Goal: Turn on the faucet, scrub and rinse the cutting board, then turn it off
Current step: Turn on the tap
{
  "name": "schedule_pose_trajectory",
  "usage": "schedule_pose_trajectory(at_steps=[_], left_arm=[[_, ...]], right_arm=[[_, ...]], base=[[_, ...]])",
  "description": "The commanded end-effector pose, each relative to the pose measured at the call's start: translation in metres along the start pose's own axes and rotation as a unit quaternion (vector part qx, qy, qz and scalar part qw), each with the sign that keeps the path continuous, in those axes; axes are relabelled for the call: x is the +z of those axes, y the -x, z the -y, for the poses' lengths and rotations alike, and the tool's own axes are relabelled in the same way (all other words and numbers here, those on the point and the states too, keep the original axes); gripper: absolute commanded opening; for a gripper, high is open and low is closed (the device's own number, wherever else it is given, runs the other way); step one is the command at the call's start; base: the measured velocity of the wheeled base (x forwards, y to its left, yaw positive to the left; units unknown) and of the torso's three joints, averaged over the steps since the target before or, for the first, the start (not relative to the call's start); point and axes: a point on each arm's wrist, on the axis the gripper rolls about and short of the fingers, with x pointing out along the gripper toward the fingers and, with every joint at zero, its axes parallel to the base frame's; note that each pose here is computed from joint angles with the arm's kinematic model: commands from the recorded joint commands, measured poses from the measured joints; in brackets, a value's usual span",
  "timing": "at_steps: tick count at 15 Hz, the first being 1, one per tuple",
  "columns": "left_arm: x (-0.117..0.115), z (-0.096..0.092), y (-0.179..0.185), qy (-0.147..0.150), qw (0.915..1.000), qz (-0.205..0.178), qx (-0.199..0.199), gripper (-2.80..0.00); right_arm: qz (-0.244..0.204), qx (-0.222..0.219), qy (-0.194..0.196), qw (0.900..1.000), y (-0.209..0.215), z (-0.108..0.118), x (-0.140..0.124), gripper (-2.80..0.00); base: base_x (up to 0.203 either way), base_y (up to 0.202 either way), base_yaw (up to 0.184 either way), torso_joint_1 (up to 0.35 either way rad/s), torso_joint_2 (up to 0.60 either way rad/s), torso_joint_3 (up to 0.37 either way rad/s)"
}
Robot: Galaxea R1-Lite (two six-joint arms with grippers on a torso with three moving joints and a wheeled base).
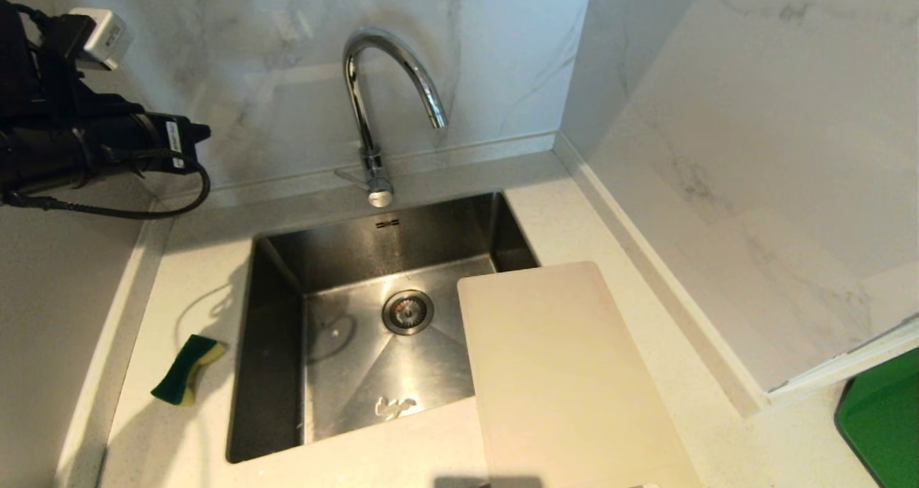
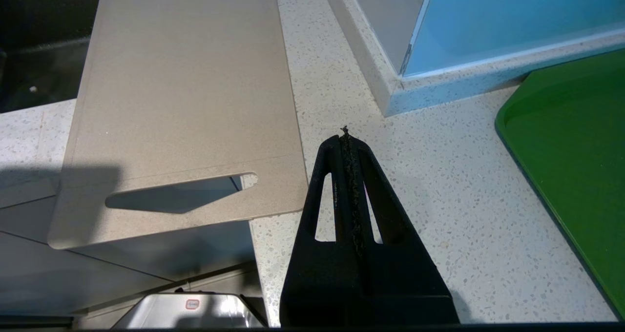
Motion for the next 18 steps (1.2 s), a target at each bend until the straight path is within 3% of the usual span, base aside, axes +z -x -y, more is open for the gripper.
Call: schedule_pose_trajectory(at_steps=[1,11,18], left_arm=[[-0.016,0.007,-0.029,-0.003,0.9998,-0.018,-0.006,-2.80],[-0.058,0.018,-0.119,-0.005,0.9994,-0.033,0.002,-2.80],[-0.045,0.032,-0.140,0.002,1.0000,0.004,0.003,-2.80]], right_arm=[[0.000,0.000,0.000,1.000,0.000,0.000,0.000,-2.80],[-0.001,0.000,0.000,1.000,0.000,0.000,0.000,-2.80],[-0.001,0.000,0.000,1.000,0.000,0.000,0.000,-2.80]], base=[[0.000,0.000,0.000,0.000,0.00,0.000],[0.000,0.000,0.000,0.000,0.00,0.000],[0.000,0.000,0.000,0.000,0.00,0.000]])
